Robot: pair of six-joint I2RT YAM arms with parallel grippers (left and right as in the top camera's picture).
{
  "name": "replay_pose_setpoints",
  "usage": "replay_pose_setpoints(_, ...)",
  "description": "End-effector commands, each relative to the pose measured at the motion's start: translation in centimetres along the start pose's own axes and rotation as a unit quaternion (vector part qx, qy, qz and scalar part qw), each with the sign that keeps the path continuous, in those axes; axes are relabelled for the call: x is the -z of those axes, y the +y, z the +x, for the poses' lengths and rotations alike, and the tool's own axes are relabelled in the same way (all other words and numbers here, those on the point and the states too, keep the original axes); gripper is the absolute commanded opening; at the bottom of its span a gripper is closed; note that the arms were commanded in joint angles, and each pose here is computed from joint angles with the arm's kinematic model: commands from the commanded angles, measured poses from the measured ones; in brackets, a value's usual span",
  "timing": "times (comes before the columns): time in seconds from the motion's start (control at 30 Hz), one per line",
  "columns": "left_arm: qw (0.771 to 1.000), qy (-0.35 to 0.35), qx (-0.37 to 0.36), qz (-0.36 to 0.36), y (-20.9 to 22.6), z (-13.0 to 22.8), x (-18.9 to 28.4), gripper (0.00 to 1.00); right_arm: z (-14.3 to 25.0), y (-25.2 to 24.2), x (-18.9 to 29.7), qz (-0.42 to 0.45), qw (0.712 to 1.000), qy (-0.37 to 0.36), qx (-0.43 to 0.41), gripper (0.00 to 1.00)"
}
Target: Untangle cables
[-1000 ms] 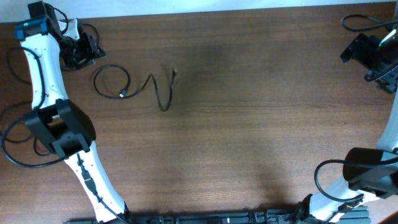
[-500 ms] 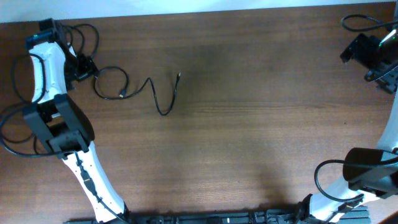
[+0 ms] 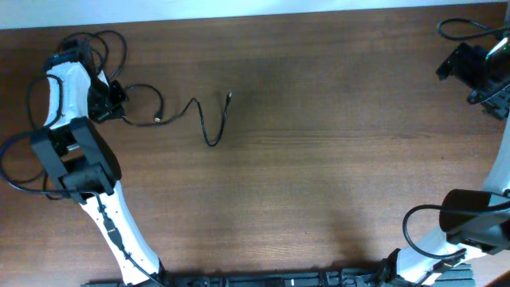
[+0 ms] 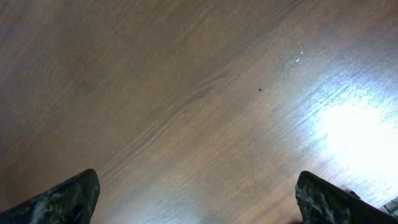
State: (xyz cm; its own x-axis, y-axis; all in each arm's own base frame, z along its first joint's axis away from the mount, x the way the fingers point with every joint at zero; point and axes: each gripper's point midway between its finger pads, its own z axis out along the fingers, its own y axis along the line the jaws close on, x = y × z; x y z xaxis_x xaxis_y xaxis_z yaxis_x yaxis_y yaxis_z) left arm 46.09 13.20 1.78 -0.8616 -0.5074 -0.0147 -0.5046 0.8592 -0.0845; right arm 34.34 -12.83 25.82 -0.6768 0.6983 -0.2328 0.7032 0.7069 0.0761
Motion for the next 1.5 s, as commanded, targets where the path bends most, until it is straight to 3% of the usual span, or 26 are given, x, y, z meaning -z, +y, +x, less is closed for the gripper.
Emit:
replay_pose_setpoints(0.0, 0.995, -0.097, -0.012, 0.022, -1.8, -3.6, 8.7, 0.0, 0.1, 0.1, -0.1, -0.001, 1.0, 0.002, -0.002, 0.98)
replay_pose_setpoints(0.07, 0.988, -0.156, -0.014, -0.004, -1.6, -4.9, 13.2, 0.0, 0.1, 0.1, -0.1, -0.001, 1.0, 0.002, -0.002, 0.99)
replay_pose_setpoints(0.17, 0.965, -0.235, -0.008, -0.119, 0.4, -5.7, 19.1, 0.0, 0.1, 0.1, -0.1, -0.001, 1.0, 0.002, -0.002, 0.98)
replay_pose_setpoints(0.27, 0.947, -0.256, -0.018, -0.194, 0.2, -5.4, 20.3, 0.0, 0.1, 0.1, -0.1, -0.001, 1.0, 0.002, -0.002, 0.98)
replay_pose_setpoints(0.37, 0.892, -0.33, 0.035, -0.306, 1.7, -5.6, 24.7, 0.0, 0.1, 0.1, -0.1, -0.001, 1.0, 0.002, -0.002, 0.98)
replay_pose_setpoints(0.47, 0.875, -0.385, 0.063, -0.287, 1.9, -5.7, 29.0, 0.0, 0.1, 0.1, -0.1, -0.001, 1.0, 0.002, -0.002, 0.98)
replay_pose_setpoints(0.63, 0.803, -0.491, 0.135, -0.309, 3.7, -4.1, 38.1, 0.0, 0.1, 0.1, -0.1, -0.001, 1.0, 0.002, -0.002, 0.99)
replay_pose_setpoints(0.7, 0.814, -0.484, 0.112, -0.3, 3.1, -3.9, 38.1, 0.0, 0.1, 0.1, -0.1, -0.001, 1.0, 0.002, -0.002, 0.98)
replay_pose_setpoints(0.83, 0.898, -0.382, 0.008, -0.217, -1.6, -2.4, 31.5, 0.0, 0.1, 0.1, -0.1, 0.0, 1.0, 0.002, -0.002, 0.98)
replay_pose_setpoints(0.9, 0.921, -0.325, -0.005, -0.213, -2.7, -0.5, 28.2, 0.0, 0.1, 0.1, -0.1, -0.001, 1.0, 0.002, -0.002, 0.98)
replay_pose_setpoints(1.03, 0.972, -0.202, -0.056, -0.102, -6.8, 2.3, 21.4, 0.0, 0.1, 0.1, -0.1, -0.001, 1.0, 0.002, -0.002, 0.99)
replay_pose_setpoints(1.23, 0.988, -0.118, -0.072, -0.064, -8.2, 3.8, 14.6, 0.0, 0.1, 0.1, -0.1, -0.001, 1.0, 0.002, -0.002, 0.98)
replay_pose_setpoints(1.4, 0.99, -0.103, -0.072, -0.071, -7.9, 3.8, 11.5, 0.0, 0.1, 0.1, -0.1, -0.001, 1.0, 0.002, -0.002, 0.98)
replay_pose_setpoints(1.47, 0.989, -0.109, -0.072, -0.07, -8.0, 3.5, 11.1, 0.06, 0.1, 0.1, -0.1, 0.0, 1.0, 0.002, -0.002, 0.98)
